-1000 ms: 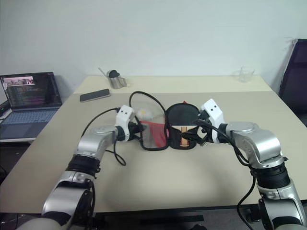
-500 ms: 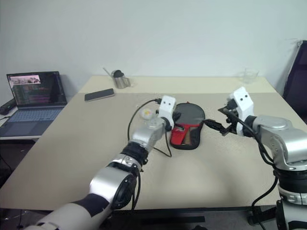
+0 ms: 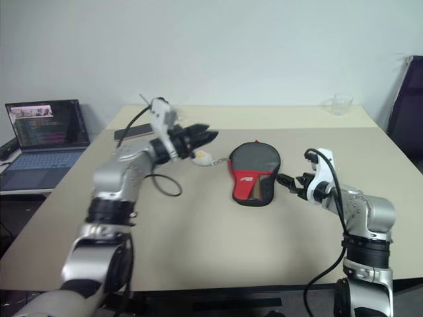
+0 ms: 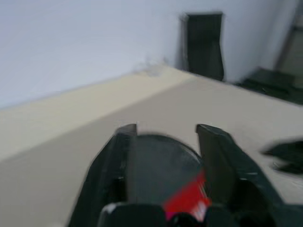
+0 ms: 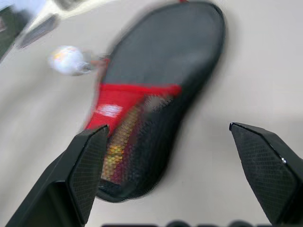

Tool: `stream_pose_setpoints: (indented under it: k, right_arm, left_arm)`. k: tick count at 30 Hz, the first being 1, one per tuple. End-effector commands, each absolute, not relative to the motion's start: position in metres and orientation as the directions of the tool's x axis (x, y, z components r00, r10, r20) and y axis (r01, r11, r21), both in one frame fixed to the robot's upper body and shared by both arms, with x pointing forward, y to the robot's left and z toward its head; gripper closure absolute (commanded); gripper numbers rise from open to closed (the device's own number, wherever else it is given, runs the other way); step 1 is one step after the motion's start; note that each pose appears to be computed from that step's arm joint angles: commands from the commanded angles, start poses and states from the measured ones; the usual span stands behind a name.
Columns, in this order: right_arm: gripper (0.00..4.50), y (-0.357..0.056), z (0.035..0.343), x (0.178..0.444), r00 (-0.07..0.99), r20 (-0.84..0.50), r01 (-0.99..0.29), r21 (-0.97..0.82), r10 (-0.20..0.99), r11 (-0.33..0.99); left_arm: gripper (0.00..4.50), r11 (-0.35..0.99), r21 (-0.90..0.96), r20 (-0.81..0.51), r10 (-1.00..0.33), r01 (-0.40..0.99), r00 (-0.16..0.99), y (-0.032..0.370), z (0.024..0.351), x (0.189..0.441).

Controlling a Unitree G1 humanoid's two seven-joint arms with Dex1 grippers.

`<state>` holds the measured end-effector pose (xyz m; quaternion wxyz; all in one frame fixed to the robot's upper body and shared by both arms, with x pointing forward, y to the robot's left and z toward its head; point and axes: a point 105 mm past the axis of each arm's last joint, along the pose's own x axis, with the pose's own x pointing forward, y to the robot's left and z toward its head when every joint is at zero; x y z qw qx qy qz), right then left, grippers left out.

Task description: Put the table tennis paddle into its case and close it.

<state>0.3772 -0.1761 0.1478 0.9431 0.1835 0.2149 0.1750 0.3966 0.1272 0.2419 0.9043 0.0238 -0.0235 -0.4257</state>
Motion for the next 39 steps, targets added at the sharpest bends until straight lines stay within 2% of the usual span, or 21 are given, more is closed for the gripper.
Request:
stream_pose_setpoints:
  k: [1,3,4,9,12,17,23,39]
  right_arm:
    - [0.00,-0.174,0.156,0.380,0.856,-0.297,-0.243,0.492,0.424,0.836]
    - [0.00,-0.170,0.153,0.380,0.845,-0.288,-0.234,0.559,0.451,0.796]
    - [0.00,-0.169,0.151,0.380,0.838,-0.286,-0.230,0.587,0.464,0.776]
    - [0.00,-0.158,0.141,0.379,0.818,-0.266,-0.190,0.713,0.511,0.675]
    - [0.00,-0.150,0.132,0.377,0.802,-0.286,-0.174,0.728,0.525,0.663]
    - [0.00,-0.140,0.118,0.377,0.788,-0.321,-0.140,0.738,0.525,0.661]
    - [0.00,-0.112,0.107,0.378,0.758,-0.329,-0.142,0.760,0.563,0.634]
    - [0.00,-0.066,0.116,0.369,0.688,-0.256,-0.204,0.830,0.679,0.519]
  left_arm:
    - [0.79,0.584,0.107,-0.019,-0.808,0.805,0.589,0.138,0.246,0.371]
    - [0.18,0.587,0.101,-0.048,-0.804,0.803,0.593,0.148,0.240,0.364]
    - [0.04,0.592,0.099,-0.060,-0.799,0.800,0.599,0.151,0.238,0.362]
    - [0.04,0.635,0.099,-0.117,-0.757,0.766,0.642,0.166,0.223,0.354]
    - [0.04,0.667,0.161,-0.165,-0.709,0.727,0.686,0.171,0.214,0.357]
    - [0.04,0.610,0.179,-0.221,-0.740,0.772,0.635,0.164,0.201,0.345]
    - [0.04,0.613,0.178,-0.218,-0.738,0.770,0.638,0.163,0.201,0.346]
    - [0.04,0.618,0.178,-0.207,-0.737,0.766,0.643,0.161,0.202,0.345]
